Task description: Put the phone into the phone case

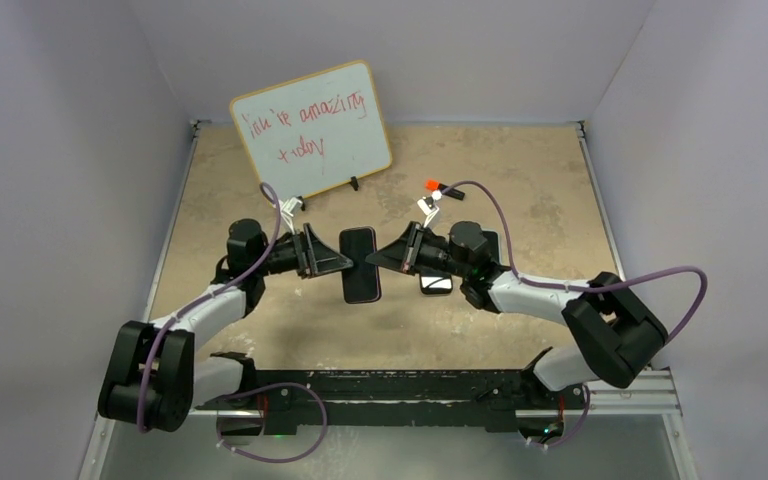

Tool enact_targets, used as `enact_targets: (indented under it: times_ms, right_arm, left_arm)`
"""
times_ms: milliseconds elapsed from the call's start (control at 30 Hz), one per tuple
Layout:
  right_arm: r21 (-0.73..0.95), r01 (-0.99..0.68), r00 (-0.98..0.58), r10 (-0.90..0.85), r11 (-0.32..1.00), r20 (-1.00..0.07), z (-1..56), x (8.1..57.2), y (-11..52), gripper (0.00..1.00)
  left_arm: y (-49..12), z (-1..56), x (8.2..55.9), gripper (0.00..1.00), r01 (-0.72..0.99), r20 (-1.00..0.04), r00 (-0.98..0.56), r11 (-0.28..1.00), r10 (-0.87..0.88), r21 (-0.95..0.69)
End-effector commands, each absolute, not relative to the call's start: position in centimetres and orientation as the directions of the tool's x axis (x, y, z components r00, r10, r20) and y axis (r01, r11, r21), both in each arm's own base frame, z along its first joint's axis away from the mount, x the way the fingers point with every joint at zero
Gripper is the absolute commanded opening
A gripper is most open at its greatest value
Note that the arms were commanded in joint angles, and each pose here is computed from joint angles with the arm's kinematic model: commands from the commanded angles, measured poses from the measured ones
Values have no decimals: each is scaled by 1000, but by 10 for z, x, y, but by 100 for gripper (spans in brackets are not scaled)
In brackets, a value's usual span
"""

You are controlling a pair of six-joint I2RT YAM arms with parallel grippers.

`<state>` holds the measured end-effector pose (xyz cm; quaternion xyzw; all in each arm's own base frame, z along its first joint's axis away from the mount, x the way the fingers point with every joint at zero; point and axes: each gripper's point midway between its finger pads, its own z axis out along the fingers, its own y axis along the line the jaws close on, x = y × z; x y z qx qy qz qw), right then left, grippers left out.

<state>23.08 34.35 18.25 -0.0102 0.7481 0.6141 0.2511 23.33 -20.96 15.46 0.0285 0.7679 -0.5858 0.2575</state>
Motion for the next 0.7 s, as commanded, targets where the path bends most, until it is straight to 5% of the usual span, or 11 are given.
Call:
enact_targets:
  times_ms: [0, 267, 433, 467, 667]
  right_arm:
    - [903, -424, -848, 318, 77, -425, 237, 221, 347, 0]
    - [900, -426, -848, 308, 90, -432, 236, 222, 348, 1]
    - [902, -423, -856, 291, 80, -427, 230, 214, 345, 7]
    - [902, -424, -857, 284, 82, -429, 229, 212, 344, 10]
    - [888, -445, -860, 221, 120, -461, 217, 198, 338, 54]
  left_arm:
    - [-217, 191, 223, 71, 423, -453, -849, 165, -273, -891]
    - [-231, 212, 215, 48, 450, -457, -844, 94, -280, -888]
    - [-236, 212, 212, 9, 446, -452, -850, 86, -271, -891]
    - [-236, 213, 213, 0, 449, -455, -848, 86, -274, -889]
    - [-236, 226, 213, 0, 502, -501, -819, 75, -280, -862]
